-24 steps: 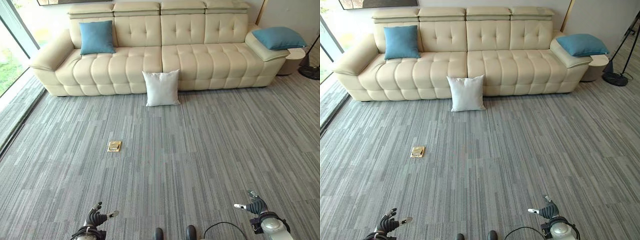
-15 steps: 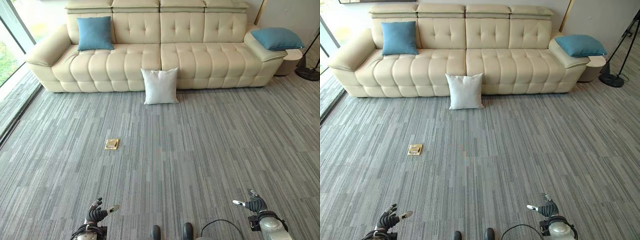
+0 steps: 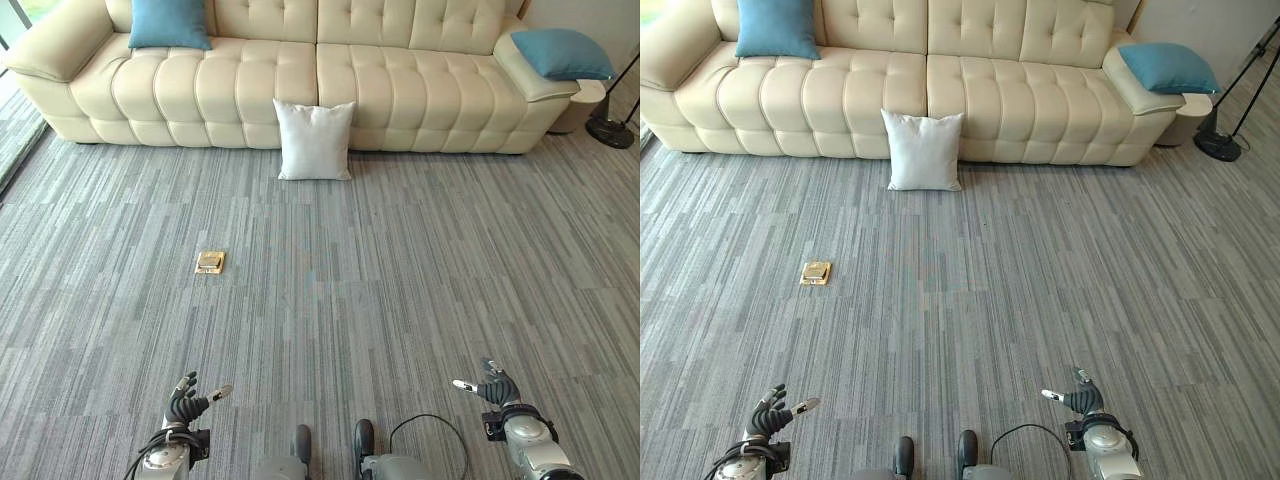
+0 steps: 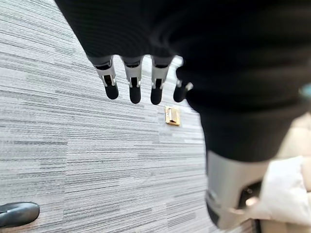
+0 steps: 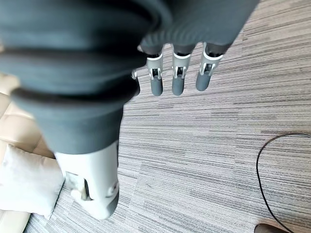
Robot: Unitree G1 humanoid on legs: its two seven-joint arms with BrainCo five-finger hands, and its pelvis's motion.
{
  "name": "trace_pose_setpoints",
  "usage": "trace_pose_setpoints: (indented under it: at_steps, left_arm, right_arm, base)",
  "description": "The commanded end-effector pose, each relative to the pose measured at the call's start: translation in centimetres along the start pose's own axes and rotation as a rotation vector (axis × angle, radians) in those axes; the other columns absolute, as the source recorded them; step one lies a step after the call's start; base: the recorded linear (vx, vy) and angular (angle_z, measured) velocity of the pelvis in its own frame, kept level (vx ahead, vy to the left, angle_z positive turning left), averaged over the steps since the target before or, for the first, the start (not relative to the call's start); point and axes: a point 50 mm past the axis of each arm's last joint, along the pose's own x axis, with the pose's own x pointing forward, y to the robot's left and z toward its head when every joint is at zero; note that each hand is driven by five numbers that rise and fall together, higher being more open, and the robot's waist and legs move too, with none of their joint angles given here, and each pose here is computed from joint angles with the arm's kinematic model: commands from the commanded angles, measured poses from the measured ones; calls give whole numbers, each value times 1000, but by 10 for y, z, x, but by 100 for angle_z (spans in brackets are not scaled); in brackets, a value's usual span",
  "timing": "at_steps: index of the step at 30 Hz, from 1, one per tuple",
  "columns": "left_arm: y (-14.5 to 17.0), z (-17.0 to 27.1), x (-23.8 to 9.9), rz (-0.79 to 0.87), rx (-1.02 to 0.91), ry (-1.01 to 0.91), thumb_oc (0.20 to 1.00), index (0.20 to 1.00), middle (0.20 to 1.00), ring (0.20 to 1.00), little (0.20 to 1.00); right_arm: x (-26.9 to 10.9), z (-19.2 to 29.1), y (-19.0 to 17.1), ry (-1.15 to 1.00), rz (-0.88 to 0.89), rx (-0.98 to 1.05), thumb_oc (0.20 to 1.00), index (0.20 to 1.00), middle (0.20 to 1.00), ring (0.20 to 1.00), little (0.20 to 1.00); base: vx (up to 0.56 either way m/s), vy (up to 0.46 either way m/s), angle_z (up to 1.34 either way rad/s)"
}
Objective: Pick up all the scattered cushions and arrange them neatly on the sofa.
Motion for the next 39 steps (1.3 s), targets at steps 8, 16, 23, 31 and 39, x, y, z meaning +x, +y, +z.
trace_pose_setpoints:
  at_steps: [8,16,23,31,39]
  left_arm:
    - [2,18,6,-5,41,-72,1000,1000,1000,1000,1000]
    - [-9,10,2,-62,68,-49,1000,1000,1000,1000,1000]
    - [-22,20,8,-111,96,-71,1000,1000,1000,1000,1000]
    - [-15,17,7,-92,101,-58,1000,1000,1000,1000,1000]
    - [0,20,10,-58,159,-52,1000,1000,1000,1000,1000]
  right_arm:
    - [-1,17,-1,-85,1,-42,1000,1000,1000,1000,1000]
    - [-4,11,-5,-83,-7,-21,1000,1000,1000,1000,1000]
    - [1,14,-12,-74,-40,-14,1000,1000,1000,1000,1000]
    - [-1,2,-4,-16,-38,-16,1000,1000,1000,1000,1000]
    - [0,13,18,-52,37,-7,1000,1000,1000,1000,1000]
  base:
    - [257,-9,20]
    - [340,-197,58]
    - [224,-46,-6]
    - [442,138,-21]
    - [312,211,-39]
